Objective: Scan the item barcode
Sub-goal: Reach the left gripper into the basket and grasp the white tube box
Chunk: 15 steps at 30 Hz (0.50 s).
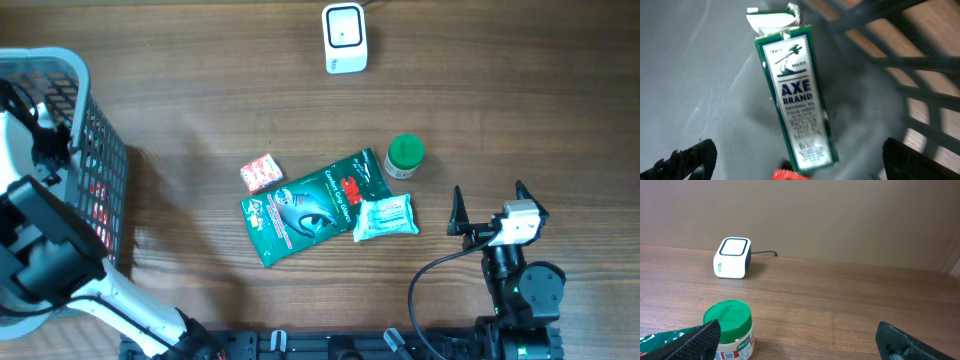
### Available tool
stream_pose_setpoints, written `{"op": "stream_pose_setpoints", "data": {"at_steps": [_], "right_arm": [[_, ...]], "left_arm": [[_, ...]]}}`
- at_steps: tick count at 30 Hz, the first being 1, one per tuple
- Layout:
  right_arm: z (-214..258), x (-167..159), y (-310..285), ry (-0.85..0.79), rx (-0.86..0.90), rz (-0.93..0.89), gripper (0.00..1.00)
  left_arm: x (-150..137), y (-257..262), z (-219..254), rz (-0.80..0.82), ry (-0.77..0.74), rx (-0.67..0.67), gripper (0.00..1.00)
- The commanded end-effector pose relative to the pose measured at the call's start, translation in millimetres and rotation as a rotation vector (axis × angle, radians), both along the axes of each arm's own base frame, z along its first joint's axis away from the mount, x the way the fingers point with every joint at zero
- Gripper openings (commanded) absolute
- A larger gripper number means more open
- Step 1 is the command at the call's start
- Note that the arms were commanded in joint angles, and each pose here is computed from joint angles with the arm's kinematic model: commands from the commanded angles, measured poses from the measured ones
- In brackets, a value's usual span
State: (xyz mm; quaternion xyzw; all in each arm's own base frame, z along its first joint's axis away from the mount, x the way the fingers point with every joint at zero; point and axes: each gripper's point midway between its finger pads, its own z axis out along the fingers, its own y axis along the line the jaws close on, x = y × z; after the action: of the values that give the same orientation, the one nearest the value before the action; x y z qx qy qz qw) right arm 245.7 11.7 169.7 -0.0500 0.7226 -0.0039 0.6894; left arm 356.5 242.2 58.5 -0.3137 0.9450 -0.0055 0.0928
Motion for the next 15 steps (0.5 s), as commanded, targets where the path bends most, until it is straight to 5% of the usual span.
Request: {"op": "stream_pose_setpoints", "data": {"at_steps": [1,8,10,15], "right_arm": [[2.1,-0.4,1.6,-0.009,-0.009,0.010,1.00],[2.1,-0.4,1.6,-0.009,-0.009,0.010,1.00],[2.1,-0.4,1.6,-0.009,-0.008,0.010,1.00],[2.1,-0.4,1.6,-0.009,-0.009,0.010,1.00]], "left_arm": [[4.3,7.6,-10.6,0.004,0.010,0.014,1.00],[4.8,-0.4,-42.4,-0.003,0.044,-0.056,0.96],[3.0,-1.7,-48.8,-0.003,0.059,-0.067,0.63],[0.7,-3.0,-48.6,-0.002,0.067,-0.072,0.41]]}}
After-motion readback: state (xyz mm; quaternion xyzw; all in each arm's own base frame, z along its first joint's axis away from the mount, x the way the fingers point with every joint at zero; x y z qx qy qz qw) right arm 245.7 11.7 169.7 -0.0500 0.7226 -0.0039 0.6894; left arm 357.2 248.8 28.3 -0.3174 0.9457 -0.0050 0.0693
